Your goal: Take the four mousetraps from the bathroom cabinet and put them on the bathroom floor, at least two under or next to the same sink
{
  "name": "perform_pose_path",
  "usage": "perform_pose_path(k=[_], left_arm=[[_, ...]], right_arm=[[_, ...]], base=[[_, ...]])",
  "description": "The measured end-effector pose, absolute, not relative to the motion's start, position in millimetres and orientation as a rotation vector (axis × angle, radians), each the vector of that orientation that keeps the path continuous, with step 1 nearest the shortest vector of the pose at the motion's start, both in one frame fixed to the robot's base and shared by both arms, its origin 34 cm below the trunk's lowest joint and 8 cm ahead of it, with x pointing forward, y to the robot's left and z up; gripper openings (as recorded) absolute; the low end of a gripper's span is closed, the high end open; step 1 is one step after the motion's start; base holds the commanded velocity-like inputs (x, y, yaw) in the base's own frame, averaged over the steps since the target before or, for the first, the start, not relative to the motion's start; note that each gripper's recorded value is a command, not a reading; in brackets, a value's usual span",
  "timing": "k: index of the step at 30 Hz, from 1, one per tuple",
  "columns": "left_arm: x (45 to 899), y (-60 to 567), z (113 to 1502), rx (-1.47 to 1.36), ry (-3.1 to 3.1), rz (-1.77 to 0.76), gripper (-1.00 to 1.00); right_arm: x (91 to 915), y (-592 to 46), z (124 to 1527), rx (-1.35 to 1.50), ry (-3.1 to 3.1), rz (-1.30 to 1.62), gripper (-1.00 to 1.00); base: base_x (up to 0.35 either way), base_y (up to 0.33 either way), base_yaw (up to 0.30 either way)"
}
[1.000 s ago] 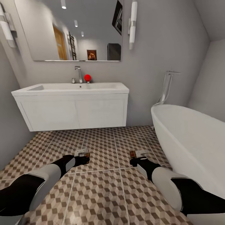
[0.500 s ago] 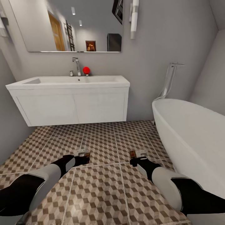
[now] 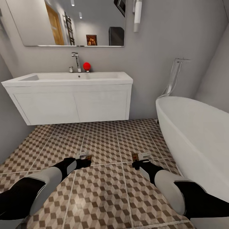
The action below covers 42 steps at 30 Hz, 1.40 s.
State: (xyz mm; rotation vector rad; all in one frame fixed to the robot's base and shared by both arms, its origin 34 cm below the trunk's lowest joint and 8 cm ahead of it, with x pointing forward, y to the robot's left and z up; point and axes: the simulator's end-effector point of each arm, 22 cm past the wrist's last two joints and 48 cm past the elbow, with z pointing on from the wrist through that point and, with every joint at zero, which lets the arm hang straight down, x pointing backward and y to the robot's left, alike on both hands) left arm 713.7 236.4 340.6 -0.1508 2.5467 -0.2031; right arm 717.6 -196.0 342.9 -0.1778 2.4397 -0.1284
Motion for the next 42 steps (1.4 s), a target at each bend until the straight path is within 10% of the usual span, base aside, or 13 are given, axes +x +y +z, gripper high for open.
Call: perform_pose_path(k=[42], left_arm=[[731,244,353,-0.147,2.448,-0.18,-1.0]], right_arm=[[723,-195,348,-0.173,2.408,-0.122,-1.0]], base=[[0.122,0.0,0.0]])
